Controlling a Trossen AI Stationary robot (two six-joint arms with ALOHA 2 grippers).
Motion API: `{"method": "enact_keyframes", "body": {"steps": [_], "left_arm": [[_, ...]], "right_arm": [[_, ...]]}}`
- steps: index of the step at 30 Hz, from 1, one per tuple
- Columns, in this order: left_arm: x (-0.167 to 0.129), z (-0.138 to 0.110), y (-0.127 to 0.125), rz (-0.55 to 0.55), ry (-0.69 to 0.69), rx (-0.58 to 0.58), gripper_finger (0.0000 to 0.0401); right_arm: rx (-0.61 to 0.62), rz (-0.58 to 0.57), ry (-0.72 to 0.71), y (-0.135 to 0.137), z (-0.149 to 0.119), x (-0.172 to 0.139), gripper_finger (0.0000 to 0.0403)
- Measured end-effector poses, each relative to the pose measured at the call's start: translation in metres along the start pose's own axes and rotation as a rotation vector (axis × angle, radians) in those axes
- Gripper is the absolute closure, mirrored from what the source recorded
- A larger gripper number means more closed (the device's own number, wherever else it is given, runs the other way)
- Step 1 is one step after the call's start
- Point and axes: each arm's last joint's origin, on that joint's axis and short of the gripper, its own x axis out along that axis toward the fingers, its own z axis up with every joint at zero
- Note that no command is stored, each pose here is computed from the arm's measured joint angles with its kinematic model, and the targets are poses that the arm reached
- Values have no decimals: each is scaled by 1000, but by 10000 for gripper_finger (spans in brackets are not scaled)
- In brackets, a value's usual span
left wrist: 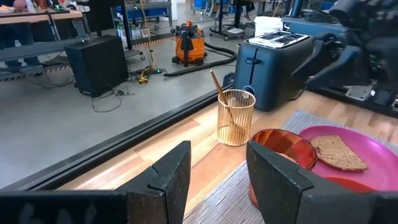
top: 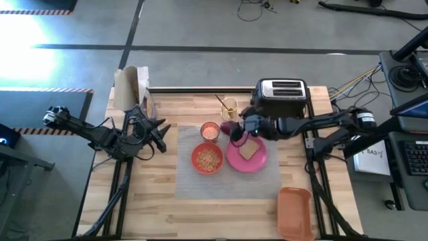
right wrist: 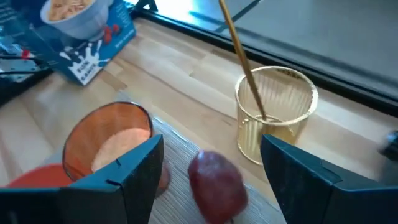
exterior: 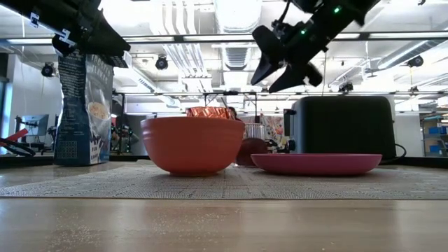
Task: Arrange a breakfast setting
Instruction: Put the gold spoon on the gray tablemat to the left of the orange bowl
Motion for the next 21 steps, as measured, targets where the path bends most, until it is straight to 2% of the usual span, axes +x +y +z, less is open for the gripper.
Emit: {"method": "enact_keyframes", "body": {"steps": [9, 15, 21], "left_arm": [[0, 0, 0, 0, 0, 0, 262], [0, 0, 0, 0, 1, 2, 262], [0, 0, -1, 0, -1, -1, 262]], "right_arm": [[-58, 95, 36, -25, 16, 32, 156], [-190, 114, -42, -35, 26, 49, 159], [-316, 134, -56, -50, 29, 68, 160]]}}
